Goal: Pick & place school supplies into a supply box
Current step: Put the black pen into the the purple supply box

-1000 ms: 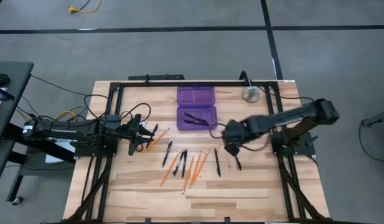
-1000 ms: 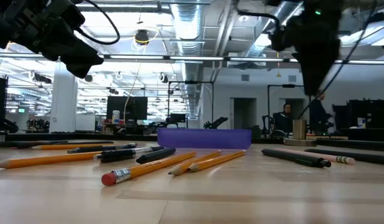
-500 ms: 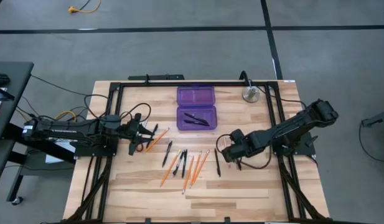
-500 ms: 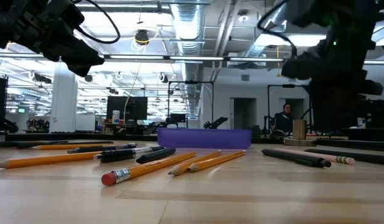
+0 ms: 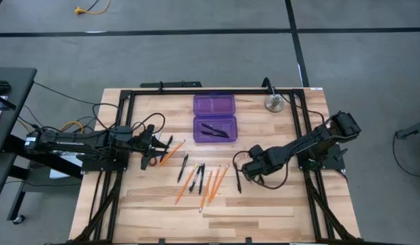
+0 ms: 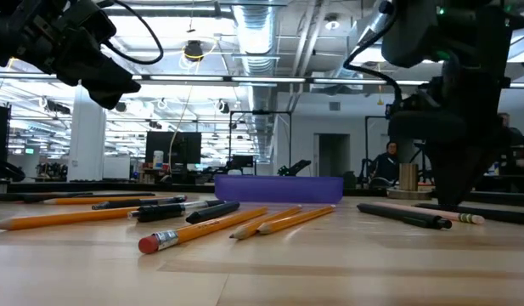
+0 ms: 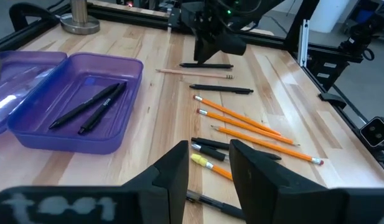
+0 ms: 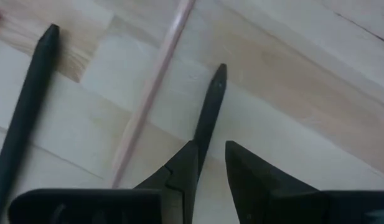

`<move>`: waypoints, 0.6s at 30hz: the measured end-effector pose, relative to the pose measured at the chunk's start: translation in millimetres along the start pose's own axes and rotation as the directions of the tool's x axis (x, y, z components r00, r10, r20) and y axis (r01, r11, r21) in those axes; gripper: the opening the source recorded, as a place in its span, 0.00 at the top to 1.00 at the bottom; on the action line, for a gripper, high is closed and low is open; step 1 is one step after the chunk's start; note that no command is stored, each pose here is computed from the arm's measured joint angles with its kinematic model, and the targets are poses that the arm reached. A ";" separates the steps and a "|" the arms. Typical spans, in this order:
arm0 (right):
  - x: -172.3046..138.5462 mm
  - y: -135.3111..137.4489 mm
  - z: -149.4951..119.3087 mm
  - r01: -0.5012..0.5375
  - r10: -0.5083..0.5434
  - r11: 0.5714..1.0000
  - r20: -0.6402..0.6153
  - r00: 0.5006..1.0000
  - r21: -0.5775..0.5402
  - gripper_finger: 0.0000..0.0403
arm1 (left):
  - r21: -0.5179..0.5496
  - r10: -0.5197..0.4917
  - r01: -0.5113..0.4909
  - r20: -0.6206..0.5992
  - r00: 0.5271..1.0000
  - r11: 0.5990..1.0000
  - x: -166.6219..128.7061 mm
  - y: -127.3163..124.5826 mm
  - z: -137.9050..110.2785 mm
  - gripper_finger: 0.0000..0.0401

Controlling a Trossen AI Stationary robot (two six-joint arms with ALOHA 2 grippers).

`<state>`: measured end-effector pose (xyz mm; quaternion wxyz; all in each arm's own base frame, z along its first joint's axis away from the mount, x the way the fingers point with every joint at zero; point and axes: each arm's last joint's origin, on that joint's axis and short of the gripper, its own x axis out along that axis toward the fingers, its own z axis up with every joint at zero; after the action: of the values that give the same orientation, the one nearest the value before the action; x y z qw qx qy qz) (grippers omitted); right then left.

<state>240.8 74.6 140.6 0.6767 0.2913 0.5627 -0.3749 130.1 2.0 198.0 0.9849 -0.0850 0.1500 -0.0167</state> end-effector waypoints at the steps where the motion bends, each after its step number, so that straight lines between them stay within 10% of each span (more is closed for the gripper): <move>1: 0.3 0.0 -0.1 0.001 -0.001 1.000 -0.001 1.000 -0.008 0.81 | 0.000 0.000 0.000 0.000 1.000 1.000 0.0 0.0 0.0 0.74; 18: 18.6 2.3 7.2 0.046 -0.047 0.997 -0.033 0.998 -0.055 0.84 | 0.006 0.004 -0.004 -0.016 1.000 1.000 0.0 0.3 -1.6 0.74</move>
<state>248.3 66.7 123.8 0.6657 0.2660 0.5909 -0.3699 129.6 2.0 196.5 0.9839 -0.0818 0.1580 -0.0159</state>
